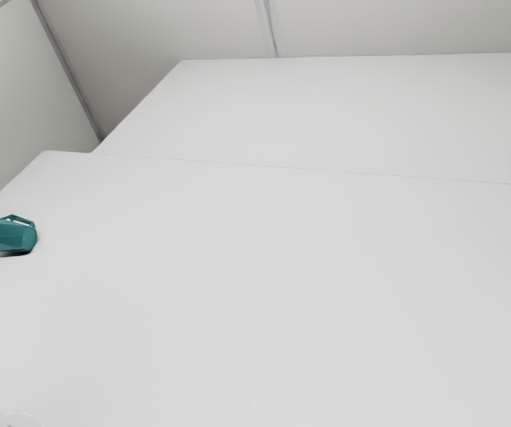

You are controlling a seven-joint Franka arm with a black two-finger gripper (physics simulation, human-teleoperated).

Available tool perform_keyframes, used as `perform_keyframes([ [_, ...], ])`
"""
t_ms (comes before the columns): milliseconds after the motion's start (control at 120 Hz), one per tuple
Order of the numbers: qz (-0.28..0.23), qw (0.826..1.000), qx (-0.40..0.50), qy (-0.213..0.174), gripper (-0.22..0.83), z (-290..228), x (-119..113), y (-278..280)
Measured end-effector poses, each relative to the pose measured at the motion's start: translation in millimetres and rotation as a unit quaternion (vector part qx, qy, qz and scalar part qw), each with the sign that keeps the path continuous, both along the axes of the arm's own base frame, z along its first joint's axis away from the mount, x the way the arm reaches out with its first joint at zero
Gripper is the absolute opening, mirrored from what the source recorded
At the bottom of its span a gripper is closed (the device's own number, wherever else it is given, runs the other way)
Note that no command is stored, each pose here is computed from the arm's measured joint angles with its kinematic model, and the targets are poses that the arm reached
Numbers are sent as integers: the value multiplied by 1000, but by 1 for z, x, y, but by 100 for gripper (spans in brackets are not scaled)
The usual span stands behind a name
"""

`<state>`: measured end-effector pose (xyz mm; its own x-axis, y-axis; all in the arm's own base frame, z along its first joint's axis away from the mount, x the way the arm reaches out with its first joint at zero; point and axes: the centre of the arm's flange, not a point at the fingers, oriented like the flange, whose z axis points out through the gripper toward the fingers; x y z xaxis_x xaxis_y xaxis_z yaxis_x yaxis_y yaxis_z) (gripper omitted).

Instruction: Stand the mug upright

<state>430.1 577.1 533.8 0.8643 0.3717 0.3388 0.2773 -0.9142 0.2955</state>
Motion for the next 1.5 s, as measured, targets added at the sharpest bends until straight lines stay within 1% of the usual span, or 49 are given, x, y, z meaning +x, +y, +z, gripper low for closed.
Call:
perform_keyframes([
  [100,-18,999,-14,-42,59,-21,-9,20],
  [200,-18,995,-52,-84,59,-52,-29,43],
  [400,-31,986,-99,-134,59,-78,-54,66],
  [550,-58,979,-110,-161,59,-91,-49,76],
  [717,-74,975,-118,-174,59,-109,-47,81],
  [767,-76,973,-122,-180,59,-113,-50,83],
  [867,-75,970,-131,-190,59,-120,-64,90],
  [967,-75,968,-141,-193,59,-138,-66,93],
  [1075,-71,969,-142,-191,59,-155,-68,97],
  [1292,-61,974,-118,-183,59,-167,-72,106],
  [1500,-56,978,-103,-171,59,-187,-67,110],
])
